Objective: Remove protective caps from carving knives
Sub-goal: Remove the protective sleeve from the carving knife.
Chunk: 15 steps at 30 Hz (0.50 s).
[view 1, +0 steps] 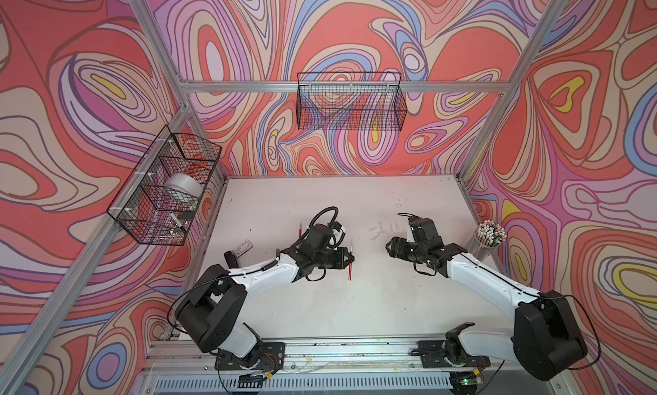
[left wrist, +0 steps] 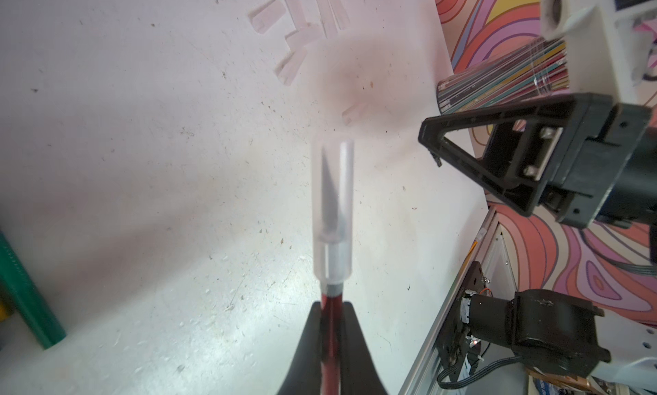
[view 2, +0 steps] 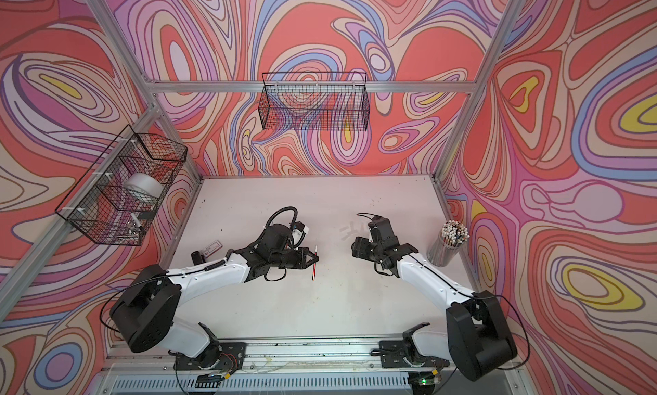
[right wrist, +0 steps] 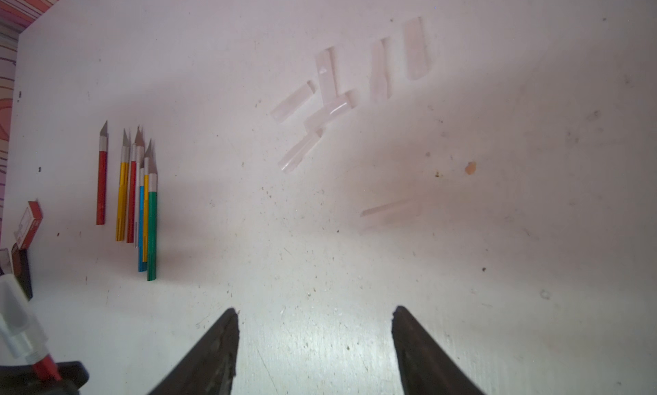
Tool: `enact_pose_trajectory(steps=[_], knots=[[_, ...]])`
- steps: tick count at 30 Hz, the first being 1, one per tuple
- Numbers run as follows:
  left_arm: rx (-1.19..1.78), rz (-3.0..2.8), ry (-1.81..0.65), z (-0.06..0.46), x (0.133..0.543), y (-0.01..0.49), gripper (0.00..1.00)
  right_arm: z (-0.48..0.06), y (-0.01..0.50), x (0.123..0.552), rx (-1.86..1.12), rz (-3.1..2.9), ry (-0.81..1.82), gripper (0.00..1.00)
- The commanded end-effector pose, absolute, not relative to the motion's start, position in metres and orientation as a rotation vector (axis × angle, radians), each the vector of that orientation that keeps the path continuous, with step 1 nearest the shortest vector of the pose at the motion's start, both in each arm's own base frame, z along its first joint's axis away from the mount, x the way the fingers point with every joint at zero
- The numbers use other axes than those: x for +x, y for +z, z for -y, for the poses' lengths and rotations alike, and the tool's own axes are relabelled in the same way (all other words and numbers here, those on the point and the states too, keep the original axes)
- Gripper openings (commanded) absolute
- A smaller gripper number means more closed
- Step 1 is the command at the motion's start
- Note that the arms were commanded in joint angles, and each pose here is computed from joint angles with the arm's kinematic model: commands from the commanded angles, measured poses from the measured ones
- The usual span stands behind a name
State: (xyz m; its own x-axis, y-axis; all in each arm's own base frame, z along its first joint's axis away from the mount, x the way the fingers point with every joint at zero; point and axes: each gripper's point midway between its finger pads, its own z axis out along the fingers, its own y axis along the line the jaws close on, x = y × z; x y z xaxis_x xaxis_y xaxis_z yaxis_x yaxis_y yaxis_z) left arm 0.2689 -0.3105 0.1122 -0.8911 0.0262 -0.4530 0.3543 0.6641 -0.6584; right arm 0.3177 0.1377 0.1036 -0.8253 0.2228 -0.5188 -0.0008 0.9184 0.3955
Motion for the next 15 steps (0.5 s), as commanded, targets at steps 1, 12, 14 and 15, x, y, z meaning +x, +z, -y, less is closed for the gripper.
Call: enact_pose_trajectory(steps=[1,12,14,15], knots=[[0.368,-2.459,-1.097,0.311,0.265,0.122,0.04,-0.150,0.118,0.331,0.077,-2.441,0.573,0.70],[0.538,-2.431,-1.099,0.312,0.254,0.127,0.06,-0.192,0.121,0.327,-0.013,-2.435,0.891,0.62],[0.551,-2.438,-1.099,0.313,0.254,0.126,0.05,-0.206,0.125,0.325,-0.039,-2.418,1.001,0.58],[0.552,-2.442,-1.102,0.314,0.254,0.125,0.06,-0.214,0.129,0.324,-0.056,-2.397,1.064,0.56]])
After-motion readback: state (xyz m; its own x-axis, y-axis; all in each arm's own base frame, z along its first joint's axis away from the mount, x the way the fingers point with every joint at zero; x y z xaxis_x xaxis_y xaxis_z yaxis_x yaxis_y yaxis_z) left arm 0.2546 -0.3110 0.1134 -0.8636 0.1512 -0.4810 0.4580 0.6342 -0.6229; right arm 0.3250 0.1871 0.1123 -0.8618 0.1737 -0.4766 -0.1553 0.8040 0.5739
